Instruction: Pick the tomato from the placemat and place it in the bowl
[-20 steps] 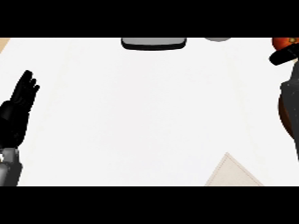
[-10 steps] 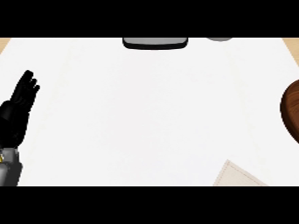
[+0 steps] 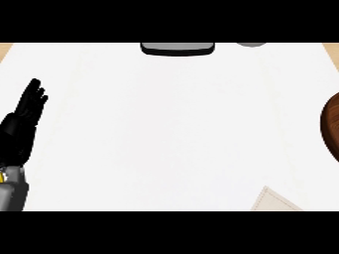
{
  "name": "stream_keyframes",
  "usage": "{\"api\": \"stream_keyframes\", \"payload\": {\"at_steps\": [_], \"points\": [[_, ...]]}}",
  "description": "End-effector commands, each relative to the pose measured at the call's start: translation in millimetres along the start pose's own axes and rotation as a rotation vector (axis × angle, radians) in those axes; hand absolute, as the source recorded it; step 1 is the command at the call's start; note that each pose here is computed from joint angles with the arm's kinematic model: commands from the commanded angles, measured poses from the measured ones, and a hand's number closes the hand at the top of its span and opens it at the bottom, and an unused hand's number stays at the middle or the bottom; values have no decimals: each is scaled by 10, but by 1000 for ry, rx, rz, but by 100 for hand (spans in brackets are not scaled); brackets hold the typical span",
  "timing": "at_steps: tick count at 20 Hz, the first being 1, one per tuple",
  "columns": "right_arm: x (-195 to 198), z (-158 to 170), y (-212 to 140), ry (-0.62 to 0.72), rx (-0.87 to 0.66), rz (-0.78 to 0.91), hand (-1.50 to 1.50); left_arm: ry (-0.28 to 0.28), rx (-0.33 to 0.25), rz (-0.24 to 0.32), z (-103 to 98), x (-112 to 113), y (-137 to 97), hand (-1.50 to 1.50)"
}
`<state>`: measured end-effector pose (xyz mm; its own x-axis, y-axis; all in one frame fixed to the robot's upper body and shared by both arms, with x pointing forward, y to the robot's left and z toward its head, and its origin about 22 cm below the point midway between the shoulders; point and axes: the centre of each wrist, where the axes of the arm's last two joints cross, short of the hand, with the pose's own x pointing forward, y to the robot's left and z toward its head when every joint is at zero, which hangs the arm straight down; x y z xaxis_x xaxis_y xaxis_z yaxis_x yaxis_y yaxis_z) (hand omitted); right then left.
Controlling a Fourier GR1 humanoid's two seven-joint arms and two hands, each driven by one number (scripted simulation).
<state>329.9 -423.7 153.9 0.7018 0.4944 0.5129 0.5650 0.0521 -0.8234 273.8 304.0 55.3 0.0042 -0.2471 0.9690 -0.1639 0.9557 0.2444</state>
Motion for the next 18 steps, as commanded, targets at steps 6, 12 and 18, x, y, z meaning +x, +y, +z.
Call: {"api": "stream_keyframes", "payload": {"at_steps": [6, 12, 18], "points": [[-753, -221, 362, 259, 255, 82, -150, 2, 4, 6, -87, -11, -33, 0], [-1012, -239, 339, 141, 264, -136, -150, -6, -3, 8, 60, 84, -4, 0], [-966, -433, -124, 162, -3, -610, -150, 28, 30, -14, 6, -15, 88, 0]]}}
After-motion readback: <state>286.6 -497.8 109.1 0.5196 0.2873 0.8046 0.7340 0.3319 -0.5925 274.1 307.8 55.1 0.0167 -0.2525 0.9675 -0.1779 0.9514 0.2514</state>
